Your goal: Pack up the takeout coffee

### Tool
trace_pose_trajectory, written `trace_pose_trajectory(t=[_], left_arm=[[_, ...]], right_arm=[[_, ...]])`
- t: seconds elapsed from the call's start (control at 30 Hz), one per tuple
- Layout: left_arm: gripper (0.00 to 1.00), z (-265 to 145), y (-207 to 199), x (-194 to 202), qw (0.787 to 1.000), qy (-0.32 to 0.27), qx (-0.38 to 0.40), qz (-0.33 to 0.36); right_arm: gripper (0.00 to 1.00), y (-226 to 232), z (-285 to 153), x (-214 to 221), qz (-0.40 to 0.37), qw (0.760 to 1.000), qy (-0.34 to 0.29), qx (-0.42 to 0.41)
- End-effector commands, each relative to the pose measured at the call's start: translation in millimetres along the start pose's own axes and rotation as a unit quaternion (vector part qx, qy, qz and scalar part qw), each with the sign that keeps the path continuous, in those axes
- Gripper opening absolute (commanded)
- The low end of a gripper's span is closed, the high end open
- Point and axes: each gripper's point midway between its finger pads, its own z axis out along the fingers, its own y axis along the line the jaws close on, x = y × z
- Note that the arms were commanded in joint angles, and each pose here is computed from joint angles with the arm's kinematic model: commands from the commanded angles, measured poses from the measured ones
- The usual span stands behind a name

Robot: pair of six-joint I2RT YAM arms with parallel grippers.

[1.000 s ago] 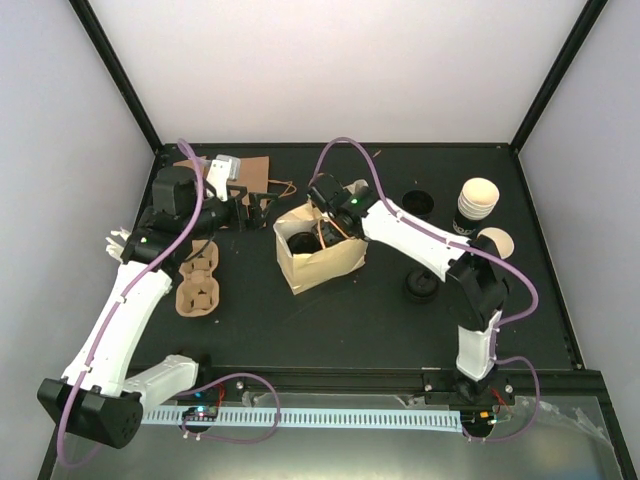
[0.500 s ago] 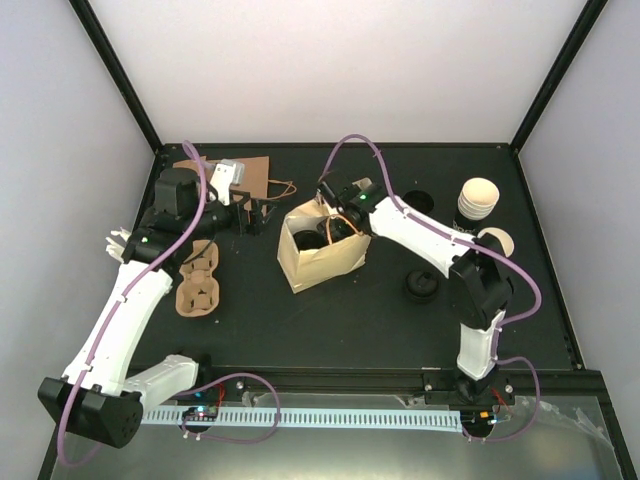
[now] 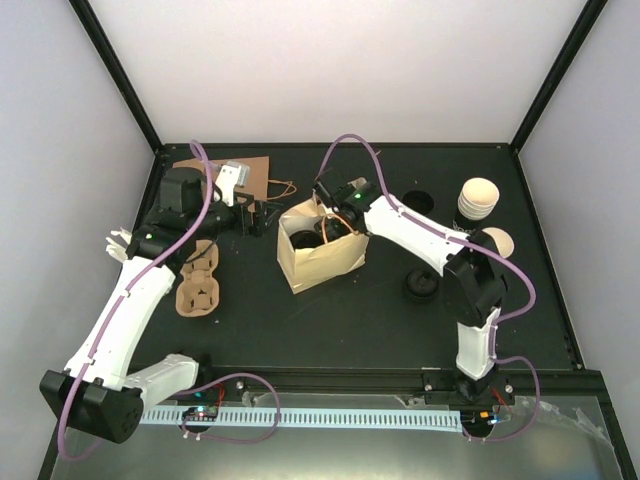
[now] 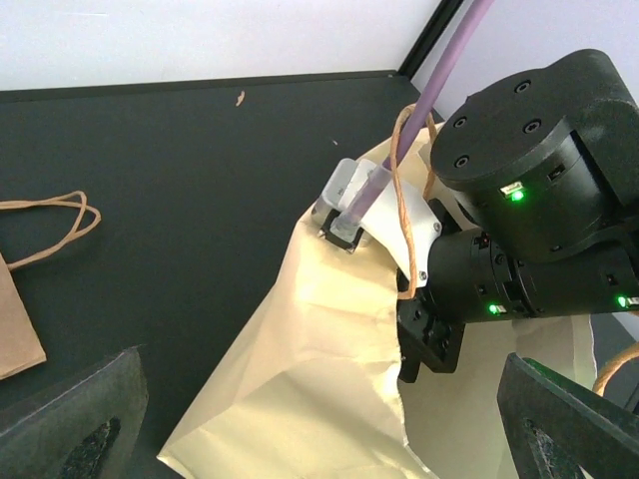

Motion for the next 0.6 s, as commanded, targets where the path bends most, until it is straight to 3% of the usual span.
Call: trace_pose_trajectory(t=[0.0, 0.47, 0.57], left_arm=[[0.99, -1.2, -4.8, 0.2, 1.0, 0.008, 0.007, 0.012], [0.99, 0.5, -3.9, 2.0, 1.0, 0.026, 0.003, 0.016], [0.99, 1.2, -3.5, 4.9, 0.999, 0.032, 0.003, 0.017]], right_arm=[[0.44, 11.0, 48.9, 80.1, -0.038, 0.985, 0.169, 0.022], [0.45, 2.9, 65.0, 104.0, -0.088, 0.962, 0.248, 0.067], [0.45, 11.4, 62.7, 99.4, -0.056, 0.97, 0.235, -0.007]])
